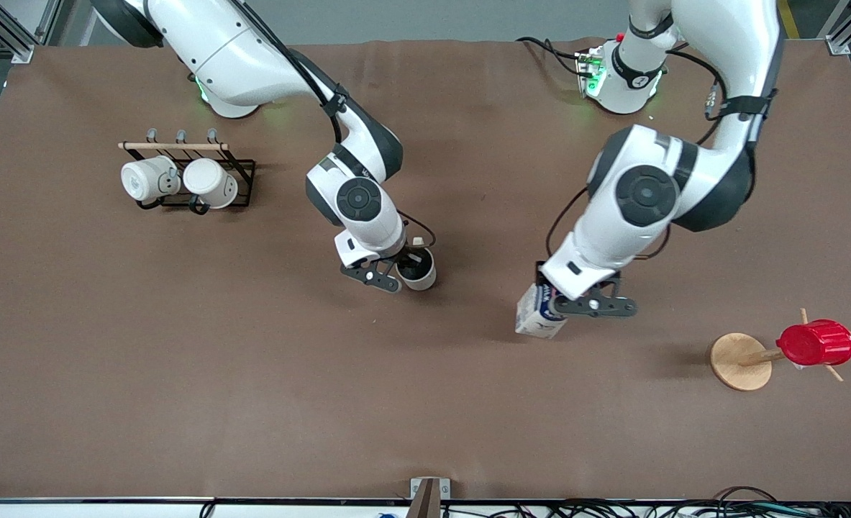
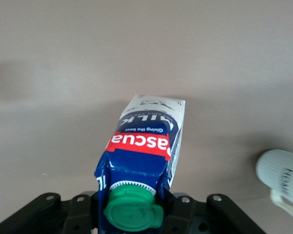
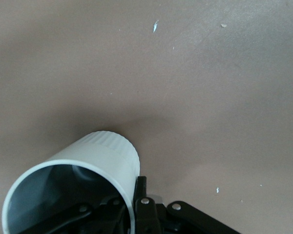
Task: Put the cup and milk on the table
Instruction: 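Set the mug down with the right gripper while the left gripper carries the carton, then lower the milk carton beside the mug with the left gripper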
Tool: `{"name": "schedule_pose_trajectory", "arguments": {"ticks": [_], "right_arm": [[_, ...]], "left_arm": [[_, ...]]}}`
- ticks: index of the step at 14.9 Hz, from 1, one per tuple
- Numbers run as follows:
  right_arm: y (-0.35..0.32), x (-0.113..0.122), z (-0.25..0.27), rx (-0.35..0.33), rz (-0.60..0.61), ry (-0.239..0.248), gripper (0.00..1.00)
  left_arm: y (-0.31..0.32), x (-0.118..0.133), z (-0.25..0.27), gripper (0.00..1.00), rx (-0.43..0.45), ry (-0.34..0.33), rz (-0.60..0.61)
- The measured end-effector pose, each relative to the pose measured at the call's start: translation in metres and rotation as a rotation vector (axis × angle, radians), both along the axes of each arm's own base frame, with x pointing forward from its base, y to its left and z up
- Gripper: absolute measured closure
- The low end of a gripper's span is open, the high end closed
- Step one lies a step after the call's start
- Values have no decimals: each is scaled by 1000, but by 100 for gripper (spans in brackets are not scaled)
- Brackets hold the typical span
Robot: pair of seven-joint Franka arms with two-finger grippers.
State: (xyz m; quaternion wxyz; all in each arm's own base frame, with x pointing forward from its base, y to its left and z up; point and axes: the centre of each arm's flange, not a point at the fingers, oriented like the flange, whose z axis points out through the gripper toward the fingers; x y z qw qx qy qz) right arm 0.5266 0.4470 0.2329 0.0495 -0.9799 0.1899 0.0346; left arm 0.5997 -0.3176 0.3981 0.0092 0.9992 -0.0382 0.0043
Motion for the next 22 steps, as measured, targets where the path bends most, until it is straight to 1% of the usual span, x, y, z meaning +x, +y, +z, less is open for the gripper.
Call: {"name": "schedule_pose_trajectory", "arguments": {"ticks": [1,2,4,5,6,8,10,11,12,14,16,18,22], "right_arm": [[0,0,0,0,0,0,93],[0,0,0,0,-1,-1,89],[-3,1,5,-17,-2,13,71],[-8,5,15,-32,-7,20,57],[-16,12,32,-43,-18,19,48],[-47,33,83,-64,-54,5,30],[-99,53,146,-91,-70,-9,11],[-129,60,179,-101,-72,-22,4],[-160,65,211,-107,-75,-40,0],[-217,67,270,-119,-73,-83,0],[-270,63,316,-135,-37,-121,0],[-323,55,351,-160,22,-129,0],[-420,33,401,-193,122,-119,0]], "left_arm": [[-16,-8,-3,75,3,7,3],[-31,-16,-9,75,7,16,9],[-56,-30,-24,75,20,37,18],[-65,-36,-31,75,25,46,23],[-70,-39,-36,75,30,52,27],[-76,-43,-42,75,35,60,34],[-83,-47,-47,75,39,65,46],[-88,-50,-49,75,42,67,54],[-93,-54,-52,75,44,70,56],[-110,-66,-58,75,51,76,59],[-128,-75,-64,75,54,78,63],[-141,-81,-66,75,52,76,64],[-145,-82,-66,75,51,74,63]]}}
